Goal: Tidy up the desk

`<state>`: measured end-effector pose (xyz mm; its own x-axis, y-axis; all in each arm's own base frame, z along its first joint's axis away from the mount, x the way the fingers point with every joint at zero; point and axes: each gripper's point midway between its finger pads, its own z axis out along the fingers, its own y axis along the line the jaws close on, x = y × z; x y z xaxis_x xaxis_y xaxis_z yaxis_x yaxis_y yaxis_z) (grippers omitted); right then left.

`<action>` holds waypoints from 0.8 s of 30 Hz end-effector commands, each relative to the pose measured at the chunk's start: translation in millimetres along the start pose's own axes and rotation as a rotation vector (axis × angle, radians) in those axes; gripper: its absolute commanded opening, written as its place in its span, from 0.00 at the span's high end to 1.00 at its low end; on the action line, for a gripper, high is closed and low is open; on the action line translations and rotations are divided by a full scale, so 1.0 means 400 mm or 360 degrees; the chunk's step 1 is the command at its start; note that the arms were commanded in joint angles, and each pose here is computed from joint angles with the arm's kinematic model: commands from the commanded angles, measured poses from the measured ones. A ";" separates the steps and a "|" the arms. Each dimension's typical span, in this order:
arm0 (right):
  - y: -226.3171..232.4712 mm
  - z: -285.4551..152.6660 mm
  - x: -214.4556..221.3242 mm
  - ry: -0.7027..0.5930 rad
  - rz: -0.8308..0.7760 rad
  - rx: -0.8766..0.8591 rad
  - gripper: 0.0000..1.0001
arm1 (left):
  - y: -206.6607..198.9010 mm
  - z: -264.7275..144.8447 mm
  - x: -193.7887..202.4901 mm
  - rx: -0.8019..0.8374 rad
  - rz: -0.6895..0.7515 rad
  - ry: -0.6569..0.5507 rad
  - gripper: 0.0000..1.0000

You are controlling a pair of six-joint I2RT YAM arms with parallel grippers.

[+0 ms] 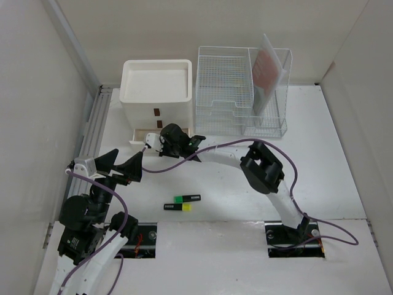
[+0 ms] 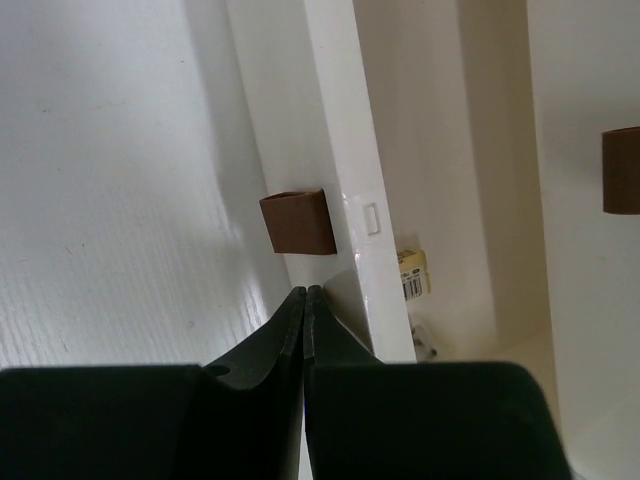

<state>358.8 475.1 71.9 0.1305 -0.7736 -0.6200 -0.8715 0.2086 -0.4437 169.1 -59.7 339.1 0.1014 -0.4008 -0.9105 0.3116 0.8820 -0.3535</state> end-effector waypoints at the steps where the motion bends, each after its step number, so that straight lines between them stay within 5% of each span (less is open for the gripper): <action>1: -0.063 -0.002 -0.062 -0.0101 0.0027 0.0167 0.96 | -0.008 0.003 -0.020 0.0016 -0.0019 -0.0052 0.00; 24: -0.114 0.015 -0.108 -0.0123 0.0023 0.0312 0.96 | -0.008 0.003 -0.020 0.0016 -0.0019 -0.0052 0.00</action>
<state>371.0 489.5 74.1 0.1291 -0.7772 -0.6159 -0.8359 0.2489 -0.4893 169.1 -59.7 339.1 0.1014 -0.4008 -0.9105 0.3116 0.8820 -0.3535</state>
